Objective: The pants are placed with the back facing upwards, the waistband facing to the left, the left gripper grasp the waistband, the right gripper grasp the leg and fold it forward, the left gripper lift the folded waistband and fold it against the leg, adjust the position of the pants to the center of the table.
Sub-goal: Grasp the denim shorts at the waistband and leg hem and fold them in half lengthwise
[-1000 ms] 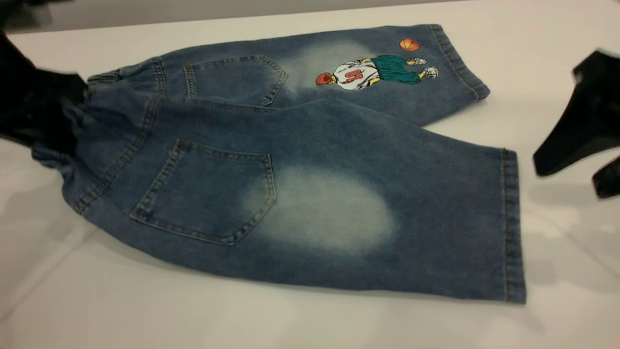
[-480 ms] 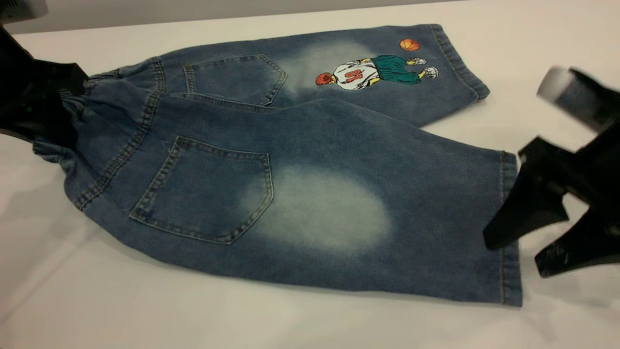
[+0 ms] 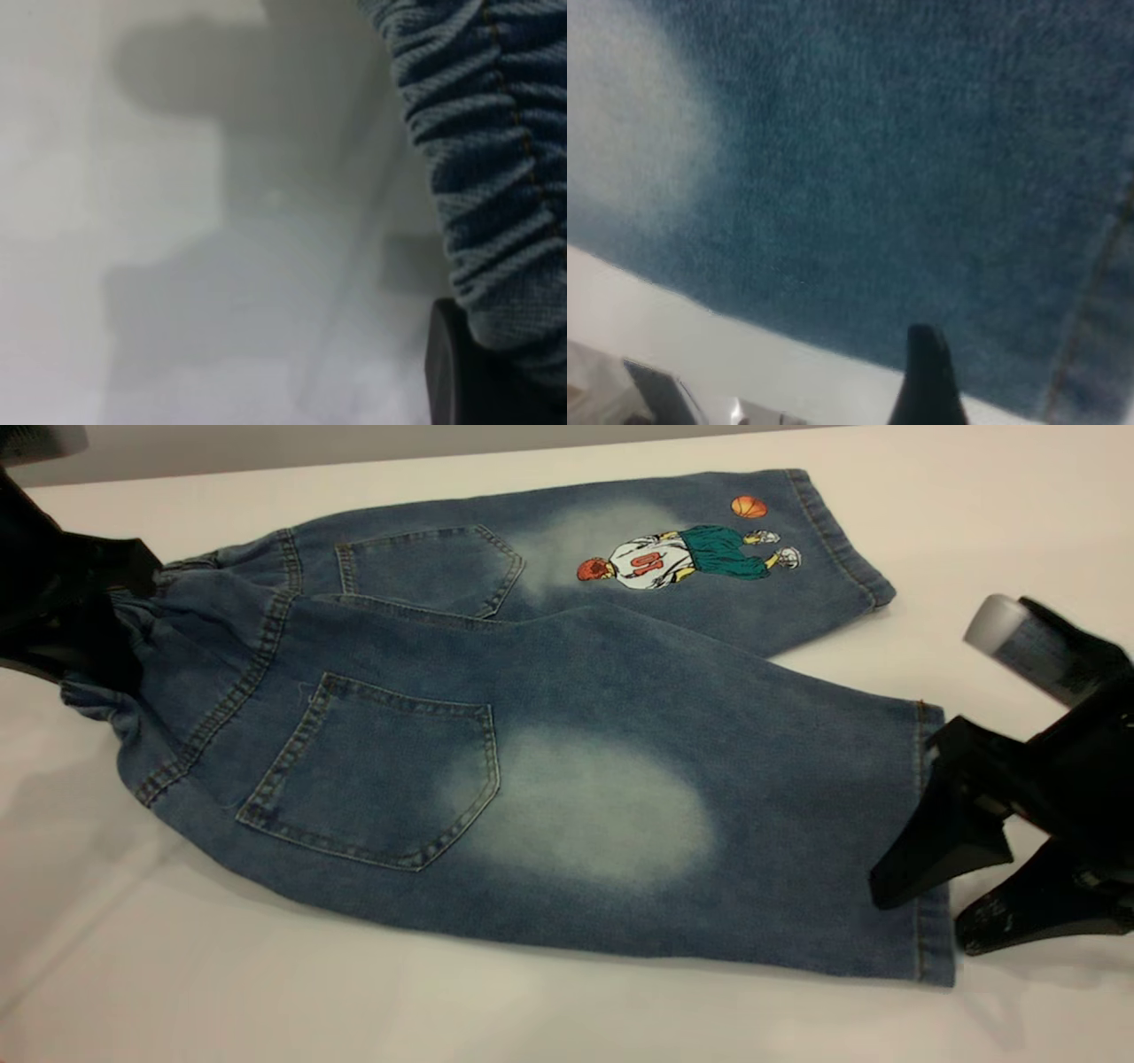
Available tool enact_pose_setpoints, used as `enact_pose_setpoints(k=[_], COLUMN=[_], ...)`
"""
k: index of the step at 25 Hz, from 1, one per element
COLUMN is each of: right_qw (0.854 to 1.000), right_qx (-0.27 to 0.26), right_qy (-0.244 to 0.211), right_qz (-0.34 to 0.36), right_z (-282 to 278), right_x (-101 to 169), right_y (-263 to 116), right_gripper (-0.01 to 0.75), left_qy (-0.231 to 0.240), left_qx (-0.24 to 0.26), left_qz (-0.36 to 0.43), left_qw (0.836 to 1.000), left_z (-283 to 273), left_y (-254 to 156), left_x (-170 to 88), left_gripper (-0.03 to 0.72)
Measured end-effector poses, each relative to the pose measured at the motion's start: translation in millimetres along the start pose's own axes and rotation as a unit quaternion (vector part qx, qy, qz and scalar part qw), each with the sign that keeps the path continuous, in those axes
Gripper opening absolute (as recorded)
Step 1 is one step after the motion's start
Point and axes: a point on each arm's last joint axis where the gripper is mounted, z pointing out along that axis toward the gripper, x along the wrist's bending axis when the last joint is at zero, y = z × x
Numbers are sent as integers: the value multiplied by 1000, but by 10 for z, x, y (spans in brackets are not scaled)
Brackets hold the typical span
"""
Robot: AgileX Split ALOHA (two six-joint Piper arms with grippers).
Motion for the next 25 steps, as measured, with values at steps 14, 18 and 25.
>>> enact_pose_setpoints(k=[14,18,25], right_qw=[998,997,996], right_qx=[-14,-8,4], right_qy=[42,47,46], right_qz=[-51,-59,-79], right_z=[227,224,223], right_x=[307,318,316], right_y=[77,65,41], right_gripper=[364,176,15], left_qy=[0,0,0], left_qx=[0,1,1], left_qz=[0,0,0], left_qw=[1000,1000,1000], left_z=[0,0,0], left_y=[0,-1,-1], left_x=[0,0,0], left_gripper=[128,128,128])
